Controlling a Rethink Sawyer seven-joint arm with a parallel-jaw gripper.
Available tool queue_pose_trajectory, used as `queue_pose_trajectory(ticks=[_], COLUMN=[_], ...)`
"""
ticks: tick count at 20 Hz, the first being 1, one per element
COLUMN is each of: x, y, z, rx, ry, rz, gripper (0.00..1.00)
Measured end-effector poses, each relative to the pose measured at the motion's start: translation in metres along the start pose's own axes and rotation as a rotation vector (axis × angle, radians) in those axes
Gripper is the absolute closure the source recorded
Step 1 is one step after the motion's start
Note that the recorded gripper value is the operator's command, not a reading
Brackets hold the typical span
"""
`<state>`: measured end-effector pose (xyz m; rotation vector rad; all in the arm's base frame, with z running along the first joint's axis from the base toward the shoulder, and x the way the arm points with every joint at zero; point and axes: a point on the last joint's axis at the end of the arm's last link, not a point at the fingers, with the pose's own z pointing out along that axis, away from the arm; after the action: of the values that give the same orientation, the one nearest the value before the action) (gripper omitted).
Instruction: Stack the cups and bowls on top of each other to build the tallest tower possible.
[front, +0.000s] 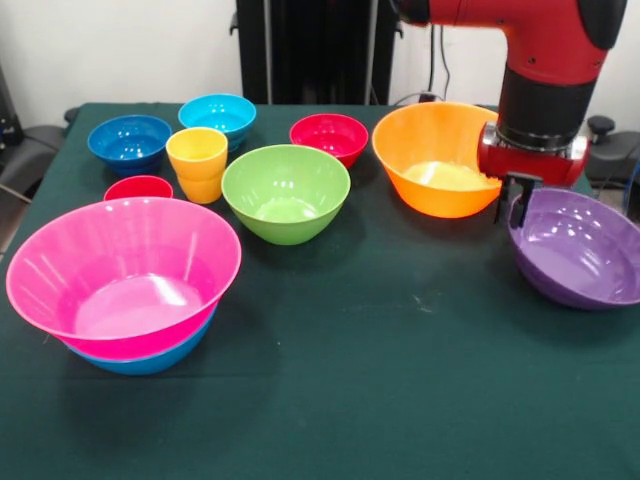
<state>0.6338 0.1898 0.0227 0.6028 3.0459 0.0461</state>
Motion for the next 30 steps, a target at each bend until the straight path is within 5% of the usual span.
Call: queue_pose_trajectory(ticks=[10, 17, 30], x=[-0.041, -0.078, -0.117], y=[-0.008, -0.029, -0.068], z=[-0.104, -0.162, -0.196], rx=[-0.006, -0.001, 0.010], ry=[0.043, 0.004, -0.066], rz=[-0.002, 0.003, 0.013], gripper=[1.00, 1.00, 1.00])
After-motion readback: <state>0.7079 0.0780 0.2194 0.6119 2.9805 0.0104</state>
